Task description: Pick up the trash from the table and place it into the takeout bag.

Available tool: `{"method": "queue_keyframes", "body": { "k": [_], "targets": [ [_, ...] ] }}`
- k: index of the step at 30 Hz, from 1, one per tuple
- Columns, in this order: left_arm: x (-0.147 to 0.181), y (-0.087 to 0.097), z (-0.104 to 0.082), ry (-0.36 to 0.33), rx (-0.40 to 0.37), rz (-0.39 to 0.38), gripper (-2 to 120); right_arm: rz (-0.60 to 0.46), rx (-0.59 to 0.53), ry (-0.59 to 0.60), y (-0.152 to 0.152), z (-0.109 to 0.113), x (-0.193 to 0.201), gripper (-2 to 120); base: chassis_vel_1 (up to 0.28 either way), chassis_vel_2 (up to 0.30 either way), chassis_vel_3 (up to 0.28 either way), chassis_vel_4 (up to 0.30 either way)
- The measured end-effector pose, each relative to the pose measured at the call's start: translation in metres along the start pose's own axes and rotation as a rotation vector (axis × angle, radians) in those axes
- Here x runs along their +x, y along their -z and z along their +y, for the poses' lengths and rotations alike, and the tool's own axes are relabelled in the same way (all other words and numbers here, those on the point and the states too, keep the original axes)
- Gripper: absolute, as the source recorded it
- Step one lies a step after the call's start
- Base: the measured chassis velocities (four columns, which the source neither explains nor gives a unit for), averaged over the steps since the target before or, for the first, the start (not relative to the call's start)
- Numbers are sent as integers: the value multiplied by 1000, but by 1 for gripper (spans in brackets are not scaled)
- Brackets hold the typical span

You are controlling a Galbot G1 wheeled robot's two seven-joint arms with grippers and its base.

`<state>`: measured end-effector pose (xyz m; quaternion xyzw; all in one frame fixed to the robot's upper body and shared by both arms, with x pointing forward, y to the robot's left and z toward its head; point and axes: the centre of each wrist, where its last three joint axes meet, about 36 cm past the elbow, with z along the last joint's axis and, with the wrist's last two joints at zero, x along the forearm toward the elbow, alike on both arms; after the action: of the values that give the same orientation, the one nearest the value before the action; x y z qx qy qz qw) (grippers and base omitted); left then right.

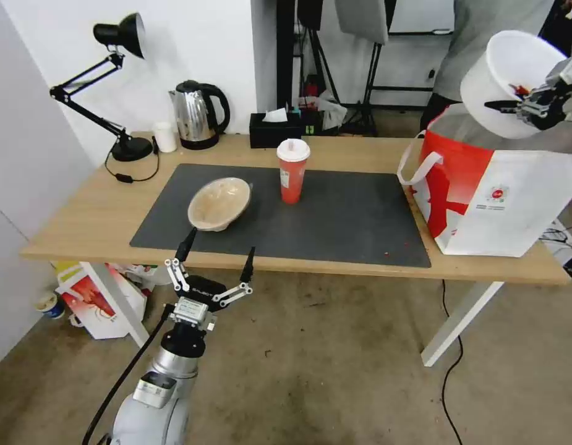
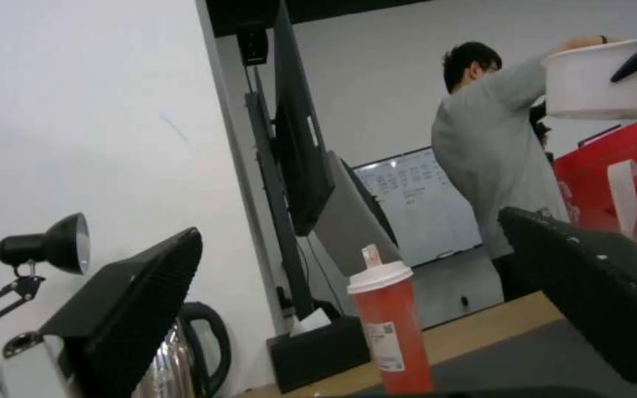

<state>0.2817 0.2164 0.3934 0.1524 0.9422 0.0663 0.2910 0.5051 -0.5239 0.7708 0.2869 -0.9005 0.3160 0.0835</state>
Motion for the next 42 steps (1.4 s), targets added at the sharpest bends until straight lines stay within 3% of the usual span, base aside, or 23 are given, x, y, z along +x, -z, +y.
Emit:
{"method": "queue_keyframes", "body": {
  "k": [13, 14, 16, 17, 18, 21, 27, 36, 42],
  "targets": [
    [0, 1, 1, -1, -3, -1, 100, 12, 5, -15, -2, -1, 0, 0, 0, 0, 0, 0],
    [1, 1, 1, -1, -3, 0, 100, 13, 6, -21, -2, -1, 0, 9, 0, 0, 0, 0],
    [1, 1, 1, -1, -4, 0, 100, 14, 6, -24, -3, -1, 0, 12, 0, 0, 0, 0],
    [2, 1, 2, 0, -5, 0, 100, 16, 7, -28, -3, -1, -1, 22, 0, 0, 0, 0],
    [2, 1, 2, 0, -5, 0, 100, 16, 7, -28, -3, -1, -1, 22, 0, 0, 0, 0],
    [3, 1, 3, 2, -7, 1, 100, 20, 6, -35, -5, 1, -2, 39, 0, 0, 0, 0],
    [3, 1, 5, 5, -8, 0, 100, 21, 7, -34, -3, 4, -4, 55, 0, 0, 0, 0],
    [2, 1, 5, 6, -8, -3, 100, 26, 9, -25, -2, 6, -6, 92, 0, 0, 0, 0],
    [1, 1, 5, 7, -8, -4, 100, 19, 12, -14, 1, 10, -8, 100, 0, 0, 0, 0]
  ]
}}
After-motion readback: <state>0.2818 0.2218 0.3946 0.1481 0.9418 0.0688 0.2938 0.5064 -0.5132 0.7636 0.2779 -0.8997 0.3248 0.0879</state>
